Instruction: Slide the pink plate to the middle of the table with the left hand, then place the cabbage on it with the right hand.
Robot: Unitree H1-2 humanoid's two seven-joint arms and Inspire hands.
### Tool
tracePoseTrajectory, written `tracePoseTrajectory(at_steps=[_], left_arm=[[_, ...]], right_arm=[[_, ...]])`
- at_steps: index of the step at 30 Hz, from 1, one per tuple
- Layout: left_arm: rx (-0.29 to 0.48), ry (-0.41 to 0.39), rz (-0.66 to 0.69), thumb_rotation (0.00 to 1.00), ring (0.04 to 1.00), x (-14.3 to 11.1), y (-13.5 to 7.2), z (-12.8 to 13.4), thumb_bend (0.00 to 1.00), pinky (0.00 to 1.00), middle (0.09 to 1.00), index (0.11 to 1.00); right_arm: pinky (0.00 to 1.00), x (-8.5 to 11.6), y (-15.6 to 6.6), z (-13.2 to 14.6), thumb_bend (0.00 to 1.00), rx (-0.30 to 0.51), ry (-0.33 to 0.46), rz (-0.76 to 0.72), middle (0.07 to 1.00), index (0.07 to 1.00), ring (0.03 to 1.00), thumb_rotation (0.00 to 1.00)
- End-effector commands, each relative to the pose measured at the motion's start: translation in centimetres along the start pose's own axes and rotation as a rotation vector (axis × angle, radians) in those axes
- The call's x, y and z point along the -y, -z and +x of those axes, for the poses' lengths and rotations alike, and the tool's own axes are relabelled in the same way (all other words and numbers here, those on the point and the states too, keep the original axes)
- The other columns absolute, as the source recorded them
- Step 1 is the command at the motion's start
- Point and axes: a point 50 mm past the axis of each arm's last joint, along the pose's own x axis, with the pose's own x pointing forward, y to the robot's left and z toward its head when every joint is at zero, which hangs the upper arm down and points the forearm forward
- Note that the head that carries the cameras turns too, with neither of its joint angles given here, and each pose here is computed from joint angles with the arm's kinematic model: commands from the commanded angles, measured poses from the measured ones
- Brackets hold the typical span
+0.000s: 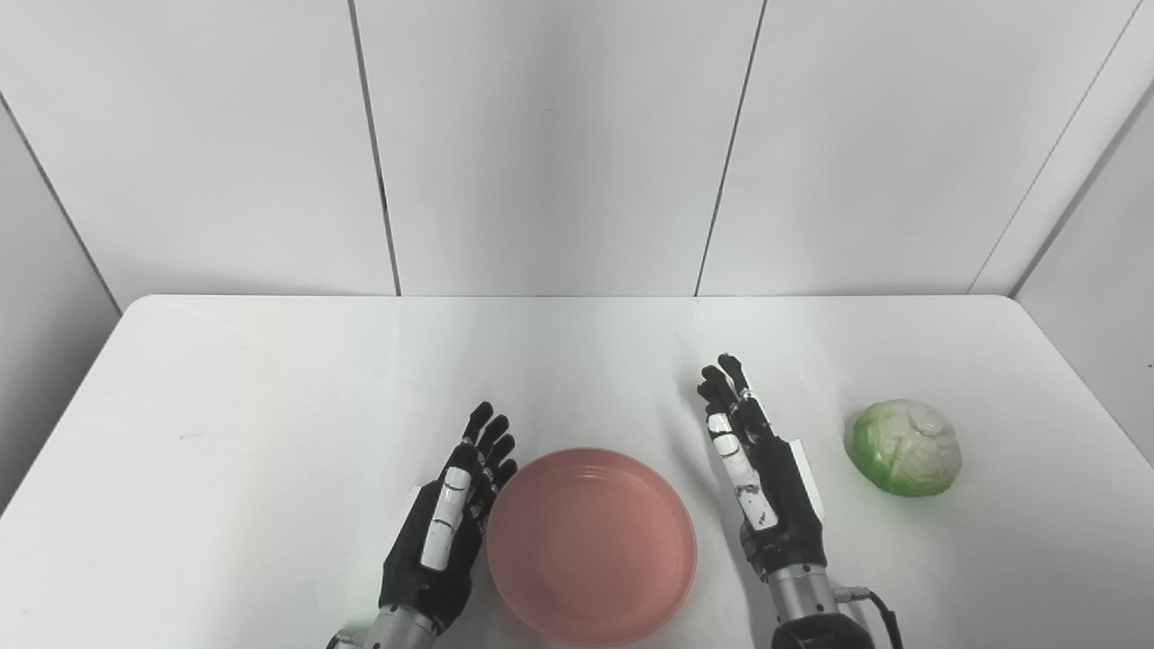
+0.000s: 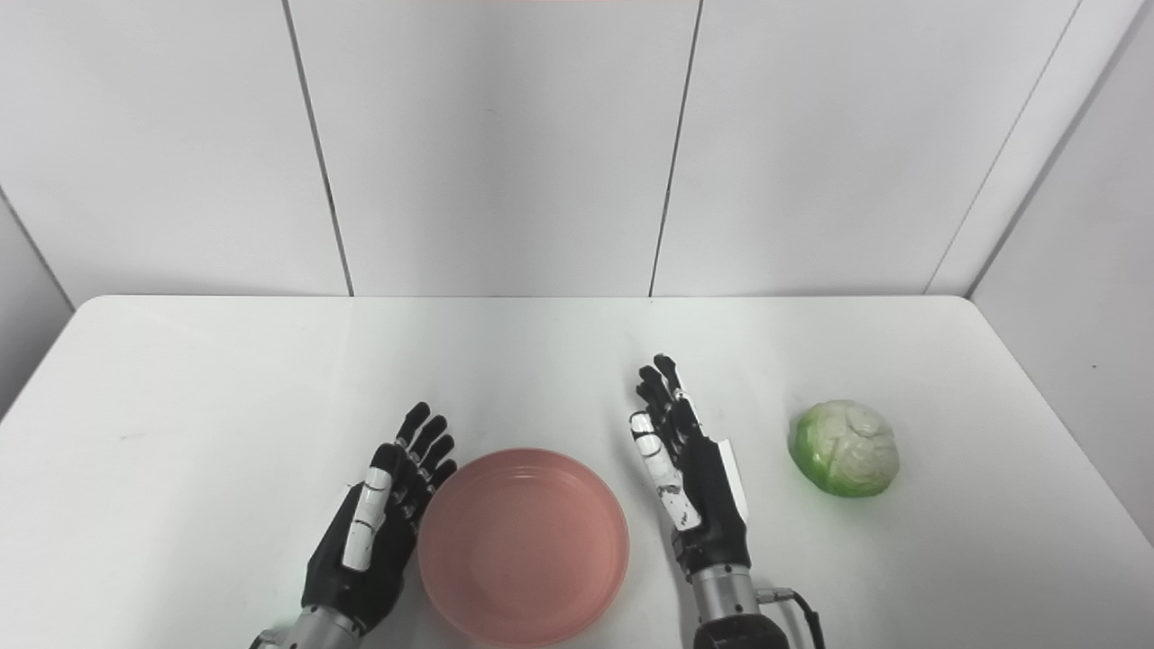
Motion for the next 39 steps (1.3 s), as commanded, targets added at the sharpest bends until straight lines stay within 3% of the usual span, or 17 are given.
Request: tracePoseTrajectory(at_steps=[1,7,11,16,18,21,24,28,31,36,39], left_arm=[[0.018,-0.003,0.013,0.83,1.0,0.7,-0.3,0.2,0.7,1.0,1.0,1.0],[0.035,0.0,0.033,0.86,1.0,1.0,-0.6,0.7,0.67,1.0,1.0,1.0],[0.048,-0.028,0.053,0.86,1.0,1.3,-0.8,0.7,0.67,1.0,1.0,1.0],[0.06,-0.065,0.067,0.83,1.0,1.3,-1.1,1.0,0.7,1.0,1.0,1.0],[0.056,-0.068,0.056,0.84,1.0,1.2,-1.3,1.1,0.67,1.0,1.0,1.0],[0.052,-0.068,0.059,0.86,1.0,1.1,-1.5,1.2,0.65,1.0,1.0,1.0],[0.049,-0.066,0.059,0.85,1.0,1.0,-1.7,1.2,0.66,1.0,1.0,1.0],[0.036,-0.047,0.064,0.84,1.0,0.7,-1.9,1.0,0.65,1.0,1.0,1.0],[0.038,-0.037,0.07,0.81,1.0,0.5,-1.9,0.8,0.65,1.0,1.0,0.993],[0.044,-0.029,0.07,0.79,1.0,0.5,-2.2,0.6,0.66,1.0,1.0,0.988],[0.047,-0.029,0.076,0.78,1.0,0.4,-2.2,0.5,0.66,1.0,1.0,0.986]], right_arm=[[1.0,1.5,-2.3,1.7,0.68,0.08,0.011,-0.058,0.929,0.952,0.931,0.77],[1.0,5.8,-3.7,3.5,0.69,0.128,0.035,-0.183,0.922,0.952,0.934,0.76],[0.9,10.1,-5.5,4.2,0.72,0.179,0.118,-0.5,0.897,0.933,0.903,0.75],[0.87,13.8,-7.8,4.7,0.75,0.1,0.175,-0.681,0.904,0.927,0.898,0.65],[0.88,14.6,-8.5,4.8,0.72,0.067,0.195,-0.71,0.904,0.911,0.905,0.52],[0.8,15.5,-9.4,5.0,0.72,0.06,0.239,-0.795,0.89,0.903,0.869,0.39],[0.8,16.2,-10.2,5.2,0.74,0.029,0.295,-0.914,0.895,0.9,0.878,0.41],[0.76,16.7,-11.1,5.5,0.81,-0.053,0.314,-1.018,0.928,0.916,0.893,0.44],[0.76,17.0,-11.3,5.6,0.89,-0.091,0.289,-1.063,0.935,0.921,0.913,0.35],[0.81,17.4,-11.2,5.8,0.95,-0.16,0.243,-1.097,0.958,0.937,0.954,0.3],[0.79,17.4,-11.0,5.7,0.98,-0.213,0.216,-1.097,0.985,0.96,0.964,0.22]])
